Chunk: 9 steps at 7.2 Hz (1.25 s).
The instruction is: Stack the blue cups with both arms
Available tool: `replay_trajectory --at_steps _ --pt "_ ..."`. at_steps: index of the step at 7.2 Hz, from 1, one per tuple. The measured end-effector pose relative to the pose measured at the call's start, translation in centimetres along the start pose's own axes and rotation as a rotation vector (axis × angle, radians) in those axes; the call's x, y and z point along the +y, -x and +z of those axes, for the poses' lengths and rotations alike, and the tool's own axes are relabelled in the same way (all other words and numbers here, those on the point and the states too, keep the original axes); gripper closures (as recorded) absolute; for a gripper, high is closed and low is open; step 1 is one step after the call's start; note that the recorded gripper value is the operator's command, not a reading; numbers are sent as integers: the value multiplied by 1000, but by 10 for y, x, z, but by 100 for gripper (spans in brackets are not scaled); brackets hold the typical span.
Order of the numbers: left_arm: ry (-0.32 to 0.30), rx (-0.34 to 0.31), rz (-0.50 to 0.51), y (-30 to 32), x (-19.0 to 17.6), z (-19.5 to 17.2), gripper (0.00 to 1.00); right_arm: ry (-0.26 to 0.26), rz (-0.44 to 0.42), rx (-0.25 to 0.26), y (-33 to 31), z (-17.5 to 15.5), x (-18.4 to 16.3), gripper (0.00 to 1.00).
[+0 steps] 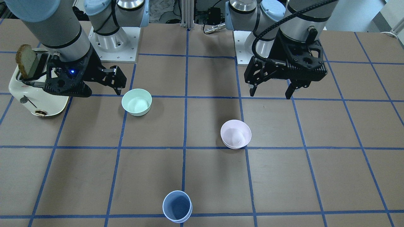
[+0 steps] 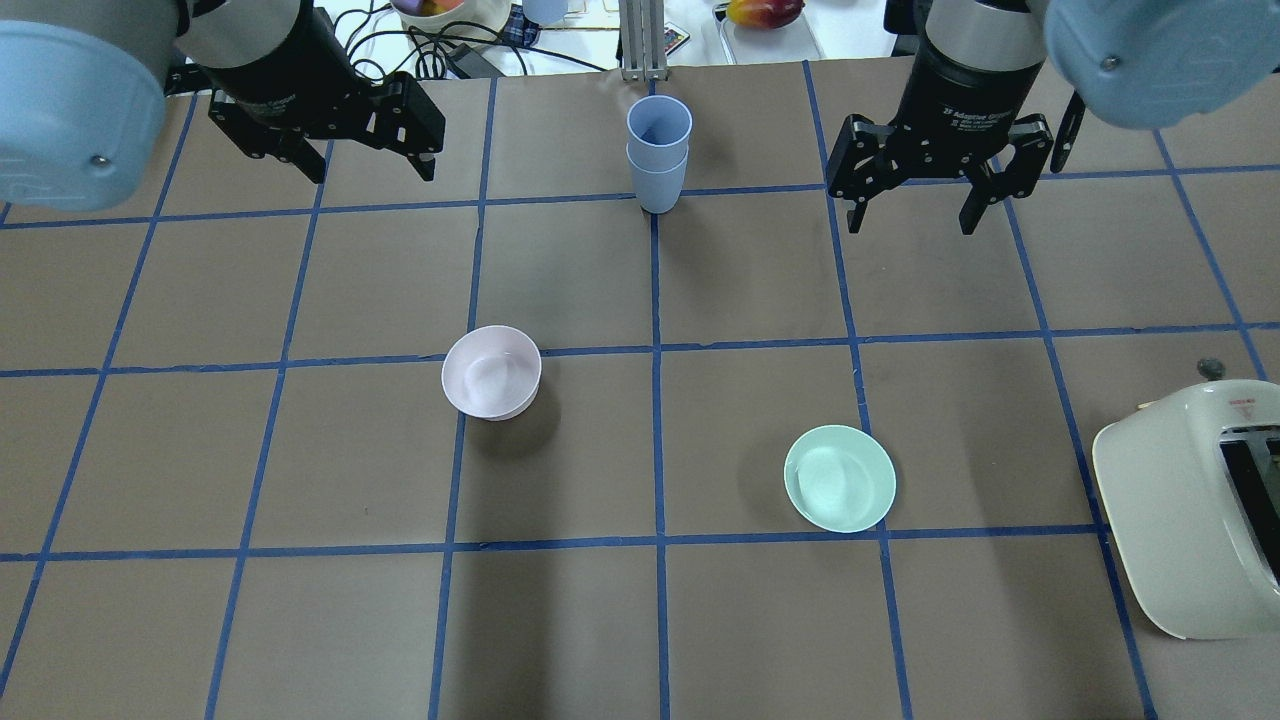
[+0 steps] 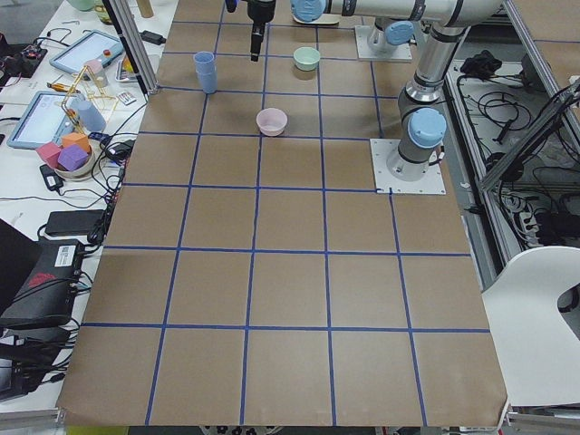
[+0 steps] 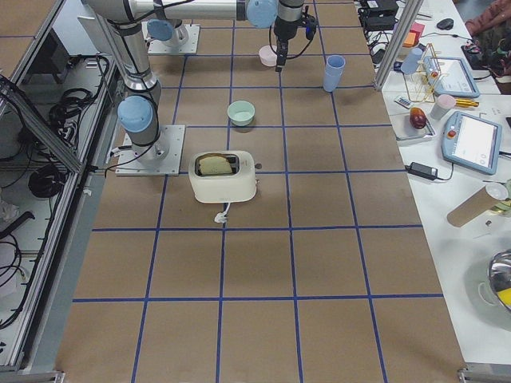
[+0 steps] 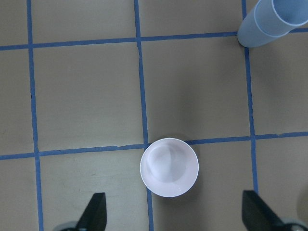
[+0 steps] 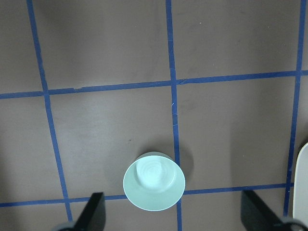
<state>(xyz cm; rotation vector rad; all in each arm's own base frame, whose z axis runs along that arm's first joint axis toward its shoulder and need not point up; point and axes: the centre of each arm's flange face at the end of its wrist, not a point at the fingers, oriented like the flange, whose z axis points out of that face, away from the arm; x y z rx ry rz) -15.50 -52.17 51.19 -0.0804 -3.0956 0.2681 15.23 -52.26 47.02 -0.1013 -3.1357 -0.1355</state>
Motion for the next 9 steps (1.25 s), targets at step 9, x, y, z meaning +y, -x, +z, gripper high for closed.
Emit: replay_trajectory --at_steps 9 --pt "41 -12 -8 1 5 1 0 -34 3 1 -3 -16 22 0"
